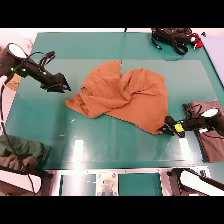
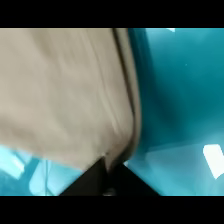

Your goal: Fold the shirts.

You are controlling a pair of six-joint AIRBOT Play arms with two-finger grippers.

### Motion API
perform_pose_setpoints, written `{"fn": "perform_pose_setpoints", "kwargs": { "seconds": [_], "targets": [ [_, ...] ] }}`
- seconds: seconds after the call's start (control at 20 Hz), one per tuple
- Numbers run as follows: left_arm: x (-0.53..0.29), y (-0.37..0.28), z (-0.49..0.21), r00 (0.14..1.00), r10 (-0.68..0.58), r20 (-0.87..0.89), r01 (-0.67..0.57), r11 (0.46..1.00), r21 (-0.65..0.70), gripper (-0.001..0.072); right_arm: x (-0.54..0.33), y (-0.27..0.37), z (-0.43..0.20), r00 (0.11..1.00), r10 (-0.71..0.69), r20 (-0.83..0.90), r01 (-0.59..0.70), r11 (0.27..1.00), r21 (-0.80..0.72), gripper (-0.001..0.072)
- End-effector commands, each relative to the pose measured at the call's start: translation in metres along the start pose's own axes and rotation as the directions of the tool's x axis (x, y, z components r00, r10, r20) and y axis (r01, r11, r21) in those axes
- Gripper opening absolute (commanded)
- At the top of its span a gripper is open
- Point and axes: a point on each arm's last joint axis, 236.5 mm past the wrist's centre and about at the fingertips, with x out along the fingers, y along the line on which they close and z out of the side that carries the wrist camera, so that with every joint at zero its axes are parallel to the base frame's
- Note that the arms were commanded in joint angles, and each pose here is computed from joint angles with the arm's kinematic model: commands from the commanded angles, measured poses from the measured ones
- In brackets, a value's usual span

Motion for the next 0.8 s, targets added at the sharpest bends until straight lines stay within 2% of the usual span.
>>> {"fn": "perform_pose_setpoints", "kwargs": {
  "seconds": [0.0,0.1,0.2,0.35,0.5,0.65,0.75],
  "targets": [
    [-0.003,-0.003,-0.003,1.0,-0.024,-0.011,0.024,1.0,-0.009,0.0503,-0.006,0.023,0.037,0.989,0.036,0.146,-0.023,0.996,-0.089,0.0016],
    [-0.003,-0.005,-0.012,0.998,-0.033,-0.049,0.033,0.999,-0.009,0.0504,-0.036,0.01,0.057,0.983,-0.035,0.179,0.054,0.993,-0.102,0.0016],
    [-0.002,-0.006,-0.018,0.997,-0.04,-0.073,0.038,0.999,-0.017,0.0503,-0.071,-0.016,0.084,0.961,-0.12,0.251,0.13,0.991,-0.024,0.0016],
    [0.011,-0.018,-0.029,0.987,-0.122,-0.106,0.116,0.991,-0.066,0.0503,-0.1,-0.034,0.105,0.938,-0.126,0.322,0.114,0.992,0.054,0.0016],
    [0.048,-0.029,-0.052,0.961,-0.233,-0.149,0.213,0.967,-0.138,0.0502,-0.1,-0.037,0.105,0.938,-0.132,0.32,0.128,0.991,0.034,0.0016],
    [0.103,-0.042,-0.081,0.946,-0.264,-0.186,0.238,0.96,-0.149,0.0494,-0.097,-0.031,0.104,0.941,-0.122,0.316,0.121,0.992,0.023,0.0016],
    [0.131,-0.058,-0.082,0.95,-0.275,-0.149,0.257,0.958,-0.127,0.0494,-0.096,-0.028,0.103,0.942,-0.121,0.313,0.122,0.992,0.015,0.0015]
  ]
}}
